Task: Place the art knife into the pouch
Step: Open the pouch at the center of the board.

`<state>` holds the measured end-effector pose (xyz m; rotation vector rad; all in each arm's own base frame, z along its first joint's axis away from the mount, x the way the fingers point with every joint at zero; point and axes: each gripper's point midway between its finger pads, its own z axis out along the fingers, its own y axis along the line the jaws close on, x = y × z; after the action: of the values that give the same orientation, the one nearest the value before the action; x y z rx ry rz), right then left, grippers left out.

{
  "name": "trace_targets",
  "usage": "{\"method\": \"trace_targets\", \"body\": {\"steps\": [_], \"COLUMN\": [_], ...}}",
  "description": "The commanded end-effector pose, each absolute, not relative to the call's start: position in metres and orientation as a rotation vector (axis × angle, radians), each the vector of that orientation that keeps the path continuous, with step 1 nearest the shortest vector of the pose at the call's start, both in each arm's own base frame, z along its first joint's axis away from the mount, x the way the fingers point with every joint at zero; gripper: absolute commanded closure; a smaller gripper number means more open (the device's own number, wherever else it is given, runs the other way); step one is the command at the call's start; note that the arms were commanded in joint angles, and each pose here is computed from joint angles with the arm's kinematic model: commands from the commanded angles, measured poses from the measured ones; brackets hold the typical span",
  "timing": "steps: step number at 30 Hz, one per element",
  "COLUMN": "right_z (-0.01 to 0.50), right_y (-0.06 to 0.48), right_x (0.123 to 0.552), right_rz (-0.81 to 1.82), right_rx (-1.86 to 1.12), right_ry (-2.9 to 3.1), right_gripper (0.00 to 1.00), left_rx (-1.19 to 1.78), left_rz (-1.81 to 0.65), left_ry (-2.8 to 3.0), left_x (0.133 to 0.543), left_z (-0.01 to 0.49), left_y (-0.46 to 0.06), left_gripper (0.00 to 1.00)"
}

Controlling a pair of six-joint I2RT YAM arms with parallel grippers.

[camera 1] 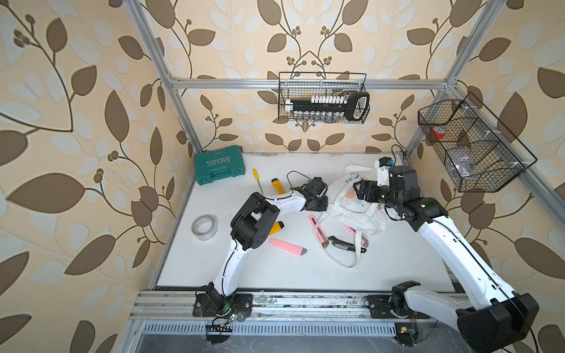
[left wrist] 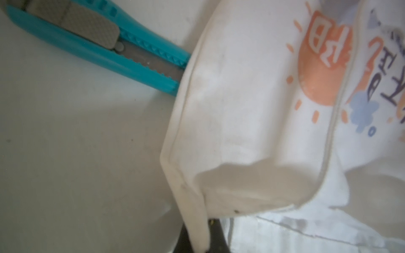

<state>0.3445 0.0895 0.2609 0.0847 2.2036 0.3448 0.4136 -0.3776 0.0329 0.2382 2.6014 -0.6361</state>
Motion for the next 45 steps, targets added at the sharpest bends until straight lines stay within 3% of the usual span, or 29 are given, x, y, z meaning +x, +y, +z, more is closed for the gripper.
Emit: {"method": "trace_targets", "body": {"steps": [1, 14, 24, 32, 45], "right_z": [0.262, 0.268, 0.276, 0.284, 0.205], "right_y": [0.079, 0.073, 0.098, 0.142, 0.189], "right_x": [0.342, 0.336, 0.346, 0.335, 0.318], "right_rz": [0.285, 0.254, 0.400, 0.512, 0.401], "right_rx": [0.101, 0.110, 0.058, -0.159, -0.457], "right_ry": [2.187, 2.178, 2.176, 2.191, 2.401], "right_gripper": [0.15, 0.15, 0.15, 0.12, 0.11], "left_rx": [0.256, 0.294, 0.324, 0.278, 0.192], "left_rz": [-0.711, -0.960, -1.050, -1.061, -1.044], "left_ry": [2.581, 2.379, 2.221, 2.181, 2.195], "left_x": [0.415, 0.398, 0.374, 0.370, 0.370], "left_z": [0.059, 0.185, 0.278, 0.309, 0.297], "left_y": [-0.386, -0.395, -0.375, -0.344, -0.313], "left_gripper": [1.00, 1.00, 1.00, 1.00, 1.00]}}
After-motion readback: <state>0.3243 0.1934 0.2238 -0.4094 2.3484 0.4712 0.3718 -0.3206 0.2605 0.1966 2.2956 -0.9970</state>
